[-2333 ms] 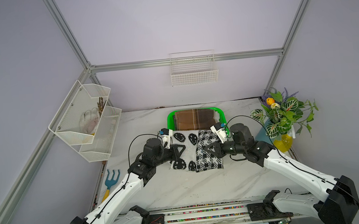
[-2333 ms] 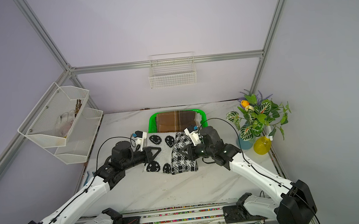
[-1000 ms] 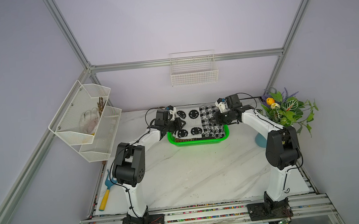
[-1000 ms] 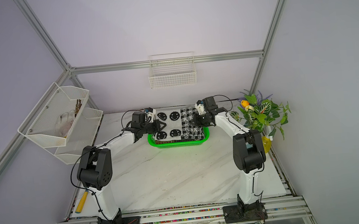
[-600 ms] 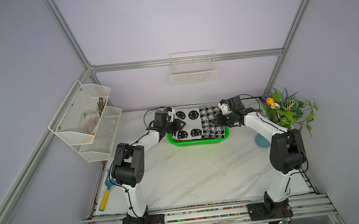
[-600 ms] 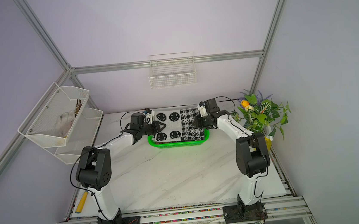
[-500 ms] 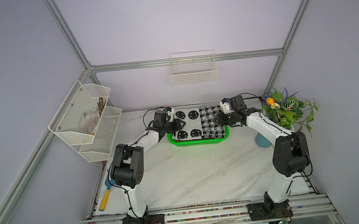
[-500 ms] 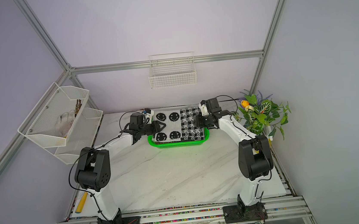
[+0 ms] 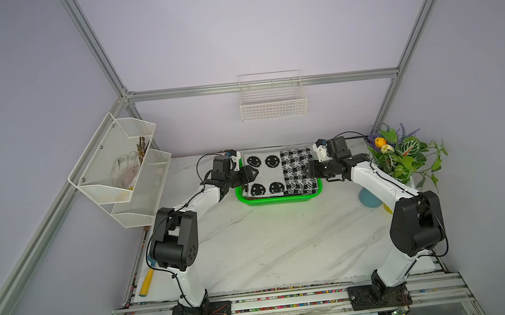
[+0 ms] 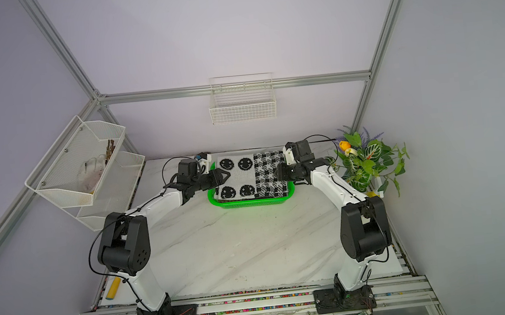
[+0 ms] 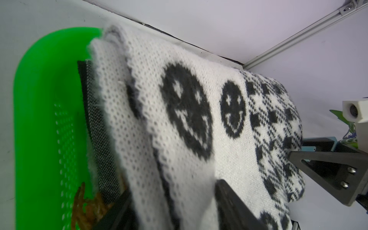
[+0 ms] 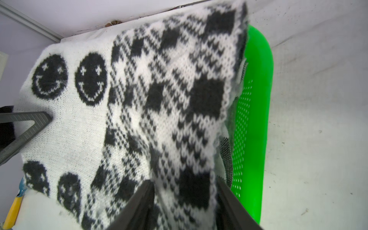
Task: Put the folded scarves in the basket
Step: Place the scarf in the basket.
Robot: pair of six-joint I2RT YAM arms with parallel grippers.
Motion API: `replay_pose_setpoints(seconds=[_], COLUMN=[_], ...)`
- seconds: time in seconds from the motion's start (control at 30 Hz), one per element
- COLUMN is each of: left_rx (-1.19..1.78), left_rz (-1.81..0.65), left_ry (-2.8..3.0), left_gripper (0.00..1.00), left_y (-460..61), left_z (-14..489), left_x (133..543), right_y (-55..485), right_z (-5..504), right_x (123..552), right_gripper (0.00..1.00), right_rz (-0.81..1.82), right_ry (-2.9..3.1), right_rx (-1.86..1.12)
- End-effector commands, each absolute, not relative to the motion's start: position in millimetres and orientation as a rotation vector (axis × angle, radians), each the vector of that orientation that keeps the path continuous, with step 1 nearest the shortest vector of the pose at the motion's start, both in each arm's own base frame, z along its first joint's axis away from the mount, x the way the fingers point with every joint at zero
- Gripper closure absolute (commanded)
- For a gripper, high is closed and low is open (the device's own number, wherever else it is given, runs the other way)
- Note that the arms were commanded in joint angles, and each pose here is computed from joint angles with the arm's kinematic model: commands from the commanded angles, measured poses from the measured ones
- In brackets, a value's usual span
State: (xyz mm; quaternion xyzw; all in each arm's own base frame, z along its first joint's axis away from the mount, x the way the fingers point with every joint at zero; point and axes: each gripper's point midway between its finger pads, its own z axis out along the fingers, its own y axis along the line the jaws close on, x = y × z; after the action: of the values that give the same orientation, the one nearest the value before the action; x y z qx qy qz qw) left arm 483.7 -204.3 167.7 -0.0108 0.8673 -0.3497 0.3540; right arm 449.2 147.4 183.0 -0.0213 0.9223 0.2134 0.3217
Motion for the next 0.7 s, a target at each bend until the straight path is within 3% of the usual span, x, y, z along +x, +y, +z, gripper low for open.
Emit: replay_pose_setpoints(seconds=[0.0,0.33,0.5,0.67], left_rx=[-0.02,0.005,0.088,0.142], left_rz=[-0.832,-0.726,-0.802,-0.845], left_ry=[2.156,2.055,2.012,2.002], left_gripper=[0.38,0.4,0.53,0.58], left_y=[-190,-179,-218,-260], left_z=[211,272,283,271], left_x=[480,459,460,484], right_y=[138,160,186,201], right_z=[214,248,262,246], right_x=[447,436,449,481], right_gripper=[0.47,0.48,0.63,0.77], right_rz=[0.48,0.411,0.452,0.472], right_ry=[2.346,2.282,2.224,2.223], right_rx=[-0.045,-0.112,-0.157,-0.151])
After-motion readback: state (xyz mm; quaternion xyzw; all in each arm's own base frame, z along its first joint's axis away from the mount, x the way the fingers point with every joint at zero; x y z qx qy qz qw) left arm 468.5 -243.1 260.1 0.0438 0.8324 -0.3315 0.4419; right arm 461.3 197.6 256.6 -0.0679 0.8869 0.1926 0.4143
